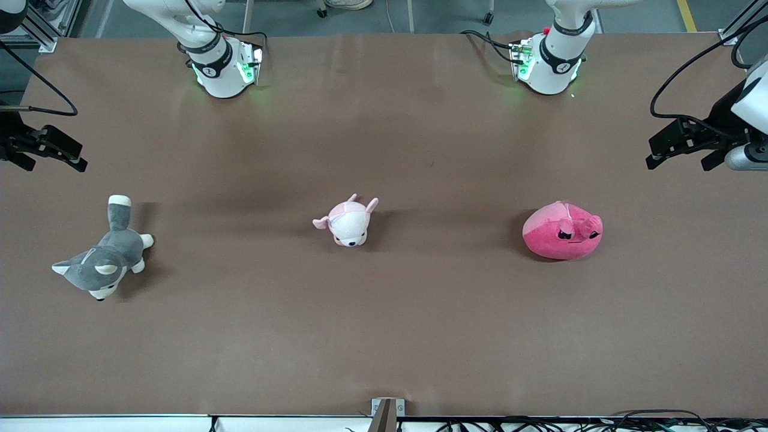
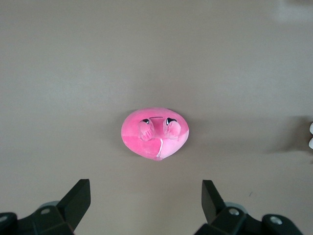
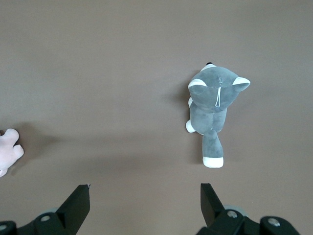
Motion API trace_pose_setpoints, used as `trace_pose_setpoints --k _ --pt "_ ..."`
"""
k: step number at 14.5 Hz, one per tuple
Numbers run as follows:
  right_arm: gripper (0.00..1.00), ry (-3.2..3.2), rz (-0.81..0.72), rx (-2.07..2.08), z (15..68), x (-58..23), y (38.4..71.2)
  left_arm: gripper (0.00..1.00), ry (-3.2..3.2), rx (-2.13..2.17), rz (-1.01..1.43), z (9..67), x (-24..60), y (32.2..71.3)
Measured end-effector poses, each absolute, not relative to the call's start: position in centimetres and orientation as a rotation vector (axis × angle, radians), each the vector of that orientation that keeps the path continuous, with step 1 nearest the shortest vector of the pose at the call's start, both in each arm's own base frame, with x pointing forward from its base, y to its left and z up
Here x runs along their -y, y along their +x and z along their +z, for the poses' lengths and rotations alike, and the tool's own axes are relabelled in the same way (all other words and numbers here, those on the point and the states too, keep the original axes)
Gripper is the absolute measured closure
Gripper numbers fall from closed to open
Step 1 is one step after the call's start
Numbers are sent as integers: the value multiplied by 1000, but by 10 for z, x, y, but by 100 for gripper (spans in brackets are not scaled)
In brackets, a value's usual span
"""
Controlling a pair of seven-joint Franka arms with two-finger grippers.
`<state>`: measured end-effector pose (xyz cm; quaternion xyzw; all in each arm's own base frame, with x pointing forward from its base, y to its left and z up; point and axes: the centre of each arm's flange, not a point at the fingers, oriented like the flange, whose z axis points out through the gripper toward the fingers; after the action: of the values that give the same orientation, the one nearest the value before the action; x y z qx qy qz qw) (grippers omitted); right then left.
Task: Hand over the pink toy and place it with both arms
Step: 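Reach the left gripper down to the pink plush toy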
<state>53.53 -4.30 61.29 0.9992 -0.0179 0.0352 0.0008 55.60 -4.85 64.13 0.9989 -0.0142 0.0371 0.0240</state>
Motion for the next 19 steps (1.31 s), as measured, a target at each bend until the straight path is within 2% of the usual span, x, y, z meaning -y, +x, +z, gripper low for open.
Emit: trace_pose_setpoints --k 9,19 --pt "0 3138 108 57 612 43 536 0 3093 42 69 629 48 561" --pt "0 3138 98 59 609 44 538 0 3066 -48 -373 446 18 602"
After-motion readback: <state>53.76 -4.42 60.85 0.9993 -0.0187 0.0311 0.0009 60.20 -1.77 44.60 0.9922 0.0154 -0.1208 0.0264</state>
